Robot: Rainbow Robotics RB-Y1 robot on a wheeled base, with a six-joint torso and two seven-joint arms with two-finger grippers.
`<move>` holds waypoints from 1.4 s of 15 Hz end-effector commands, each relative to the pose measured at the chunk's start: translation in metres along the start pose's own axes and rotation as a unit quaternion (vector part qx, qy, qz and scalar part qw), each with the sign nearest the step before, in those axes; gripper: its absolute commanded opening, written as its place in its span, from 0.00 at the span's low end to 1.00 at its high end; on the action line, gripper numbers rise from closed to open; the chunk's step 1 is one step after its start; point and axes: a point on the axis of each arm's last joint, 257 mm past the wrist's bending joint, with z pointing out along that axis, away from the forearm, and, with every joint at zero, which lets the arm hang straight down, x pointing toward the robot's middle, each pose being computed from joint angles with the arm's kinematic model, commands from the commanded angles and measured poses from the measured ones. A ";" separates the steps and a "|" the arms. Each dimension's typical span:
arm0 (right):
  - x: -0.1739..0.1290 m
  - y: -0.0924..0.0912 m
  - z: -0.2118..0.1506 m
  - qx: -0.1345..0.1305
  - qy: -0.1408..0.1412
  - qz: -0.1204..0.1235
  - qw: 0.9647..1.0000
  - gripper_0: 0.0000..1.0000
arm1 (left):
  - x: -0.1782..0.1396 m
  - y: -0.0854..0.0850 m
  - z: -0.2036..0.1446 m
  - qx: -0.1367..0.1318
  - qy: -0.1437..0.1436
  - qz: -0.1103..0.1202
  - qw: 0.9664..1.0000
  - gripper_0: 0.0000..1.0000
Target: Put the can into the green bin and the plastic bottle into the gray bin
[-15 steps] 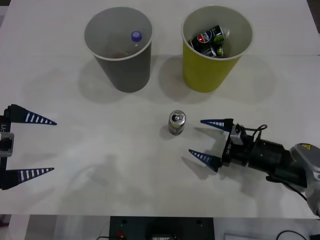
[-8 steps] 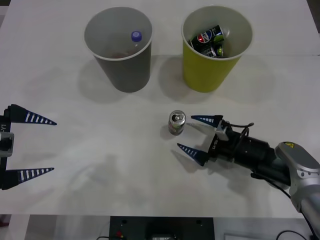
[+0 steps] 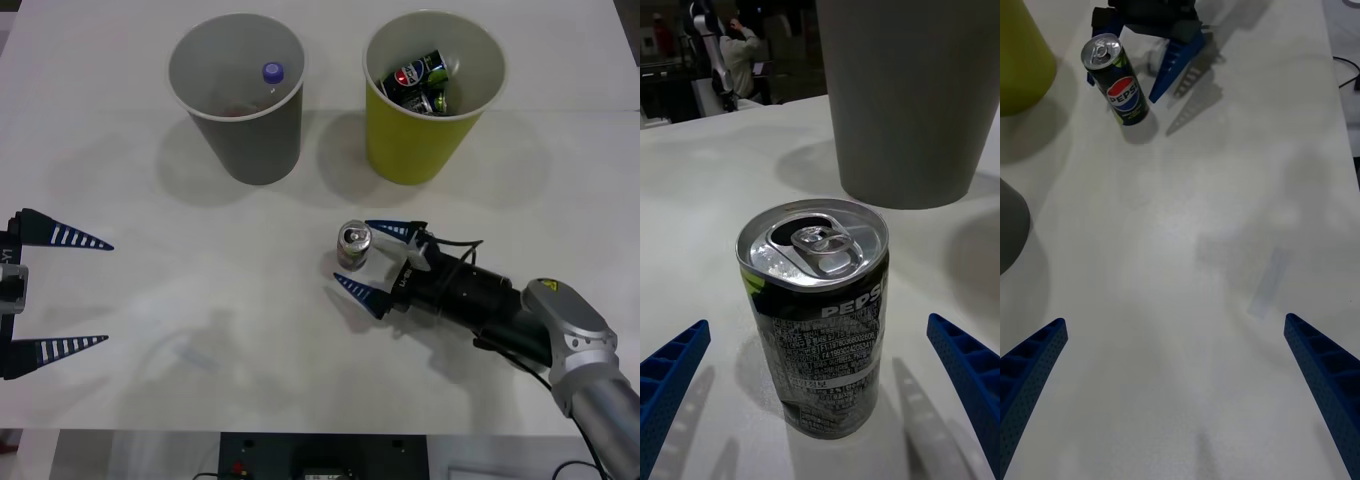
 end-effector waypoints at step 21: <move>-0.007 0.007 0.018 -0.004 -0.003 -0.005 1.000 0.00 | 0.000 0.000 0.000 0.000 0.000 0.000 1.000 1.00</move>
